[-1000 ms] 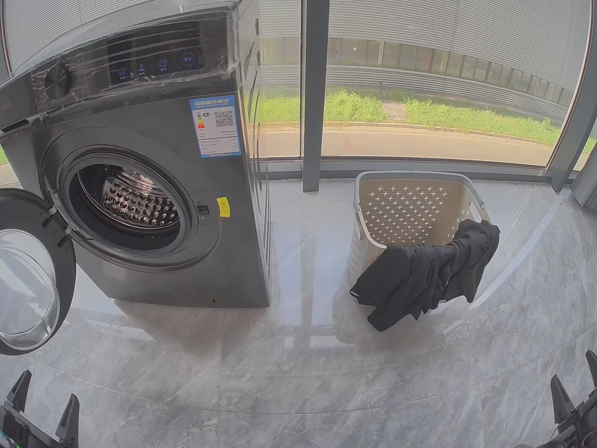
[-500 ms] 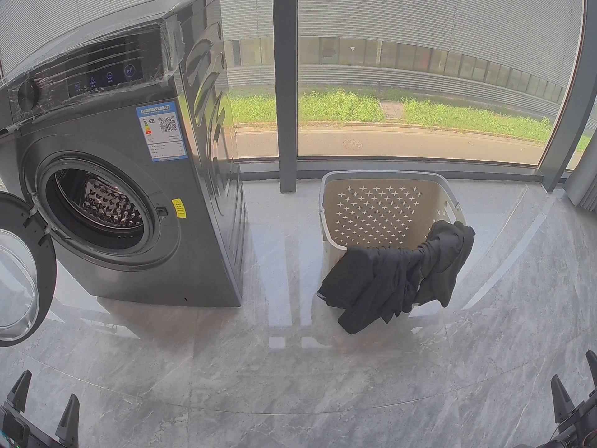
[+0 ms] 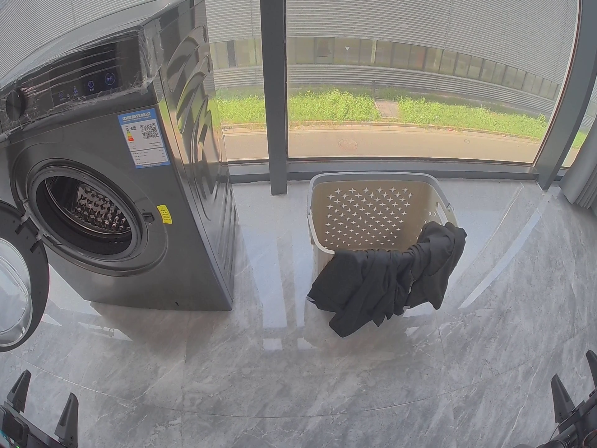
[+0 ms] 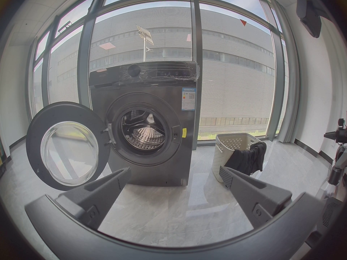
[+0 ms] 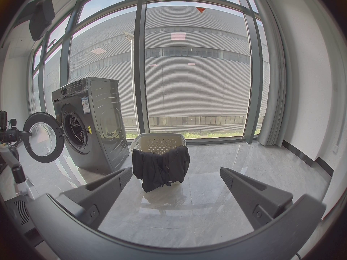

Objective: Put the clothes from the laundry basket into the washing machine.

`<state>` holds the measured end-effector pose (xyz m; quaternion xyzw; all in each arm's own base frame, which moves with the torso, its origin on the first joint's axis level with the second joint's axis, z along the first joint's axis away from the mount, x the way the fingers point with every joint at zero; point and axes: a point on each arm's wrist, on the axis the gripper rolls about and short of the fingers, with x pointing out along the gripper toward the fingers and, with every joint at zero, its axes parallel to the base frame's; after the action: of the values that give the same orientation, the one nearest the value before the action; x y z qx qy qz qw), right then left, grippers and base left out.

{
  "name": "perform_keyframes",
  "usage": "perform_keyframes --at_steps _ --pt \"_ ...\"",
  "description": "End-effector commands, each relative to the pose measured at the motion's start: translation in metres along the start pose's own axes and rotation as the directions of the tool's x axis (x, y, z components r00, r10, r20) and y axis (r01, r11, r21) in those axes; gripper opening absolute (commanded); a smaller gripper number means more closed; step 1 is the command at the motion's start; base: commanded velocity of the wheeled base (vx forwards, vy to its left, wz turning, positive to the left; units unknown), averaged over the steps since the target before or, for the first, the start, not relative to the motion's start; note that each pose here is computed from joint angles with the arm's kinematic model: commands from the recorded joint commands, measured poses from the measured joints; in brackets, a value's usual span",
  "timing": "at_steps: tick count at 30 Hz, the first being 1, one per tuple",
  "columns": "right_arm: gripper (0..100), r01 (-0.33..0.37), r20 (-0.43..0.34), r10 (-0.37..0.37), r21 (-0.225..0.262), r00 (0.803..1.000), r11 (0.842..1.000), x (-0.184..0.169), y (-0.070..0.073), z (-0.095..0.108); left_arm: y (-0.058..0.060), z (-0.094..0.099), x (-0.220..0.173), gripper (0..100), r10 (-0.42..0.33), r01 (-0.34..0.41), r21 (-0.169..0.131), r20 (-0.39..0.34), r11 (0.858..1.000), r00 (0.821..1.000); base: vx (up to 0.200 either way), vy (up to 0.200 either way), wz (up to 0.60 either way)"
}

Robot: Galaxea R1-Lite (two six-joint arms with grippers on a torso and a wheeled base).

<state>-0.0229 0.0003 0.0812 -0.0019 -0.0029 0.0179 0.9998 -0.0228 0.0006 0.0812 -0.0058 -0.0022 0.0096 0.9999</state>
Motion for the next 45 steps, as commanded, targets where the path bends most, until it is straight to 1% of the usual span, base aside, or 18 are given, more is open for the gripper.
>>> perform_keyframes --at_steps 1,9,15,25,29,33,37,43,45 --pt "100 -0.001 -0.001 0.001 -0.001 1.0 1.0 0.0 0.0 -0.0052 0.0 -0.0053 -0.0001 100 -0.001 0.001 -0.001 0.0 1.0 1.0 0.0 -0.2 0.0" --pt "100 -0.001 -0.001 0.001 -0.001 1.0 1.0 0.0 0.0 -0.0052 0.0 -0.0053 -0.0001 100 -0.001 0.001 -0.001 0.0 1.0 1.0 0.0 -0.2 0.0" --pt "100 -0.001 -0.001 0.001 -0.001 1.0 1.0 0.0 0.0 -0.0052 -0.0003 -0.0053 -0.0001 100 -0.015 0.015 0.03 0.0 0.999 1.0 0.0 -0.033 0.0" --pt "100 0.0 -0.001 0.0 -0.001 1.0 1.0 0.0 0.0001 -0.0052 -0.0003 -0.005 -0.0002 100 -0.018 0.018 0.027 0.0 0.999 1.0 0.0 0.0 0.0" --pt "100 0.0 -0.001 0.0 -0.002 1.0 1.0 0.0 0.0001 -0.0052 -0.0003 -0.005 -0.0002 100 -0.018 0.018 0.021 0.0 1.0 1.0 0.2 0.0 0.0" --pt "100 0.0 -0.001 0.0 -0.002 1.0 1.0 0.0 0.0001 -0.0052 -0.0003 -0.0046 -0.0003 100 -0.018 0.018 0.004 0.002 1.0 1.0 0.2 0.0 0.0" --pt "100 0.0 0.0 0.0 0.002 1.0 1.0 0.0 0.0 -0.0051 -0.0003 -0.0046 -0.0003 100 -0.018 0.018 0.004 0.002 1.0 1.0 0.2 0.0 0.0" --pt "100 0.002 -0.001 -0.002 -0.001 1.0 1.0 0.0 0.0 -0.0052 -0.0003 -0.0046 -0.0003 100 -0.019 0.019 0.002 0.002 1.0 1.0 0.0 0.0 0.0" --pt "100 0.002 -0.001 -0.002 -0.001 1.0 1.0 0.0 0.0 -0.0052 -0.0003 -0.0046 -0.0003 100 -0.018 0.018 0.002 0.002 1.0 1.0 0.0 -0.2 0.0"
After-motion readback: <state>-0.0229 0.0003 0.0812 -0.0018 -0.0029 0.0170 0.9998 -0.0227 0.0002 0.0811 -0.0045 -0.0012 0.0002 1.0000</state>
